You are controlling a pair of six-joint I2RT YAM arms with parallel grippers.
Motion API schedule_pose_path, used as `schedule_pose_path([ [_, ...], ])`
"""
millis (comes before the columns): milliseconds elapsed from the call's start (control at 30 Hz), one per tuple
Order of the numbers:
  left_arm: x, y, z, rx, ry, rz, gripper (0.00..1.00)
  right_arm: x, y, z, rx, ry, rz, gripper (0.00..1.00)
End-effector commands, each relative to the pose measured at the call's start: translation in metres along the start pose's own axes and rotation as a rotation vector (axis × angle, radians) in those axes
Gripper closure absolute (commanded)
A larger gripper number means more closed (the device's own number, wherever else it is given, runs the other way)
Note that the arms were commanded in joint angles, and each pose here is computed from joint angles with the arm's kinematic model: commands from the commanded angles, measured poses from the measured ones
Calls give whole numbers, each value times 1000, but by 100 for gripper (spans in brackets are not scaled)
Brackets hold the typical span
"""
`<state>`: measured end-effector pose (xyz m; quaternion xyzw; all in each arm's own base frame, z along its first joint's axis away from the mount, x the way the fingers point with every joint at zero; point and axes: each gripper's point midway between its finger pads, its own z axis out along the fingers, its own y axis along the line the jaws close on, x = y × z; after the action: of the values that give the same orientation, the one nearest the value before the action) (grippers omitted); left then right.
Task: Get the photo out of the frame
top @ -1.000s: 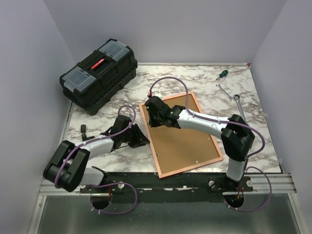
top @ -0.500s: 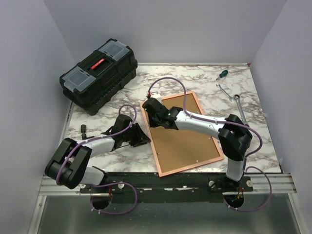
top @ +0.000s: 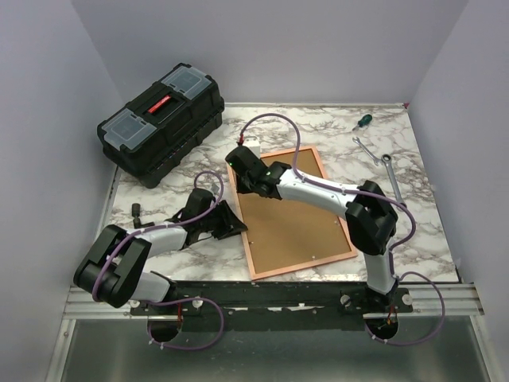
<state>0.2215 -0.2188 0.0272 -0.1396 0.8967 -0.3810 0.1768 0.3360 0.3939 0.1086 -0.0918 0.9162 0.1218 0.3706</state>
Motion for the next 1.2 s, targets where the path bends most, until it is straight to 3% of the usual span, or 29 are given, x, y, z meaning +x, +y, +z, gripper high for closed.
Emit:
schedule_pose_path([
  [0, 32, 77, -5, -266, 59, -7, 59, -30, 8, -17, -24, -70, 35, 99],
  [433, 34, 75, -5, -250, 68, 10, 78, 1, -13, -4, 47, -16, -12, 100],
  [733, 37, 79, -2, -260, 84, -2, 86, 14, -6, 1, -6, 13, -20, 99],
  [833, 38, 80, -3, -264, 85, -2, 93, 13, -4, 1, -13, 10, -21, 99],
  [1167, 42, 84, -4, -273, 94, -12, 100, 11, -8, 7, 20, -7, -29, 99],
])
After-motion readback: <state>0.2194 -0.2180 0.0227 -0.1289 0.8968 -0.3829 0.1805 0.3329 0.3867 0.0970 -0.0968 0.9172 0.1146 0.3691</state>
